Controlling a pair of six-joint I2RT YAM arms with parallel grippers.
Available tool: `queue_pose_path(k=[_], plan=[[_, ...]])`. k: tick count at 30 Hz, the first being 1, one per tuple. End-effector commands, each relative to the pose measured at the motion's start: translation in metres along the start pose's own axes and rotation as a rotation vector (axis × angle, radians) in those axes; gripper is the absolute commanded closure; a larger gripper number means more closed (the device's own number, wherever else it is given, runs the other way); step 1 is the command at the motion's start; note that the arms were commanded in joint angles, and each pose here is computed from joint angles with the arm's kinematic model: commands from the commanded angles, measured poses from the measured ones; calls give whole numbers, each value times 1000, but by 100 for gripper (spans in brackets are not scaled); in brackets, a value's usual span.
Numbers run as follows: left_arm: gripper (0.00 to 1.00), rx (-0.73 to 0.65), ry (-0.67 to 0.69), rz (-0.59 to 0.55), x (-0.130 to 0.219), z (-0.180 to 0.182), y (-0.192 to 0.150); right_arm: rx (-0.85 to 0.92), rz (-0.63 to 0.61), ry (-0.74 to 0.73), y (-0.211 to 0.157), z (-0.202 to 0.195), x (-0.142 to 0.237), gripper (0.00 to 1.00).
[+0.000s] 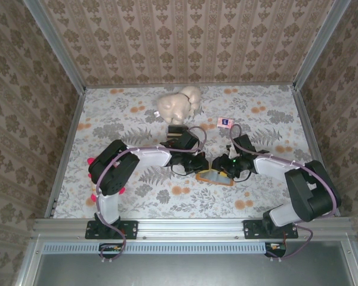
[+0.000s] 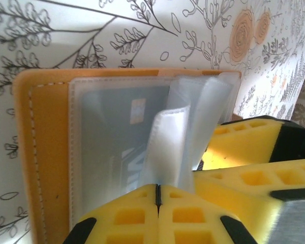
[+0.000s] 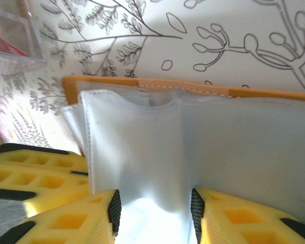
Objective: Take the credit cards out of the card holder
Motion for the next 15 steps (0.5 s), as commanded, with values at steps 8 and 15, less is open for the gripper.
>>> queue_pose_path(k=[8, 15], plan=[[85, -18, -53, 49, -10, -8, -5, -30, -169, 106, 10, 17, 38, 49], [74, -45, -48, 59, -19, -19, -5, -27, -194, -22, 8, 12, 54, 48]])
Point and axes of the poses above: each hand's point on the last joint's axis, 136 mm out from that joint toward the fingers, its own x axis back along the fingers, its own z axis along the line the jaws close on, y = z × x, the point moved 8 cm from there along x, back along the fingers, and after that the axes turned 15 degrees about x, right-handed, at the moved point
